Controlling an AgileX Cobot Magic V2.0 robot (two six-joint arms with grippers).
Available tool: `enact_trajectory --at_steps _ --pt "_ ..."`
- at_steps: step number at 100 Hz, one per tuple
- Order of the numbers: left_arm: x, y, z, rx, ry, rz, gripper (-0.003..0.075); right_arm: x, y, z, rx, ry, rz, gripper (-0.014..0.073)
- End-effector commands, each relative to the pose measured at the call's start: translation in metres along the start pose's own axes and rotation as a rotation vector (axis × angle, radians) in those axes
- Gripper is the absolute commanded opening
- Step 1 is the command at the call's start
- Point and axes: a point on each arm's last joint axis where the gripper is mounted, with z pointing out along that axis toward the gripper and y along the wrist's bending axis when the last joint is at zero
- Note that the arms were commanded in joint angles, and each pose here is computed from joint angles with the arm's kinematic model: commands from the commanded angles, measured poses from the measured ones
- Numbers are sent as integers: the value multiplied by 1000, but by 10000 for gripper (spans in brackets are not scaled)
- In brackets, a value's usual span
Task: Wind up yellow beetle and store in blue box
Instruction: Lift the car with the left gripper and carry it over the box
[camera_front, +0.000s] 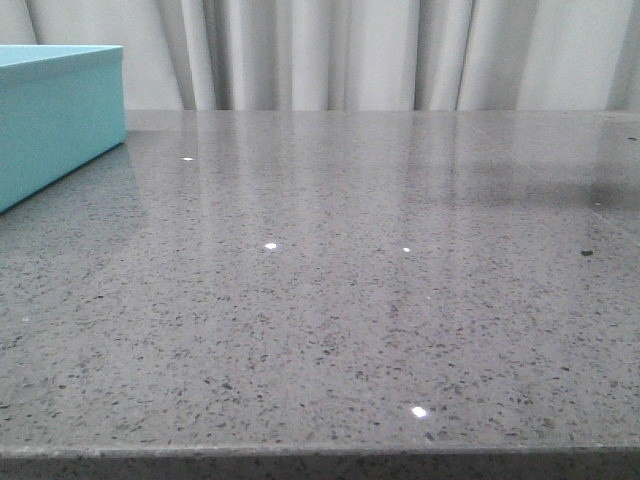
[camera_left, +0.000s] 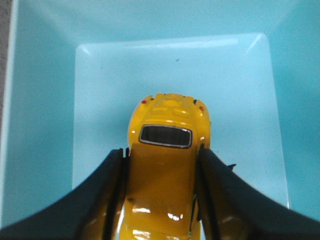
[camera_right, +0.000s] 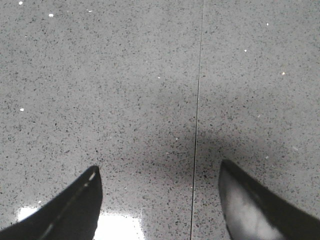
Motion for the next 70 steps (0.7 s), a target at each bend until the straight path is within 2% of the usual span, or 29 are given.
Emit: enact_trajectory --at_steps 1,23,40,50,61,70 --pt "-6 -1 -12 5 -53 -21 97 -7 -3 -24 -23 -111 -4 498" --pt "-3 2 32 25 73 -28 97 -7 -3 -24 -23 -112 -4 498" --pt "-3 3 44 36 101 -33 111 -7 -3 -24 -23 -112 -4 498" --pt "-3 2 44 41 100 -35 204 -7 -3 -24 -23 -112 -4 498" --pt "-3 2 44 41 100 -35 360 -7 -3 -24 -23 -112 -4 498" --pt "-3 2 44 41 100 -35 412 -7 -3 -24 -23 -112 -4 498"
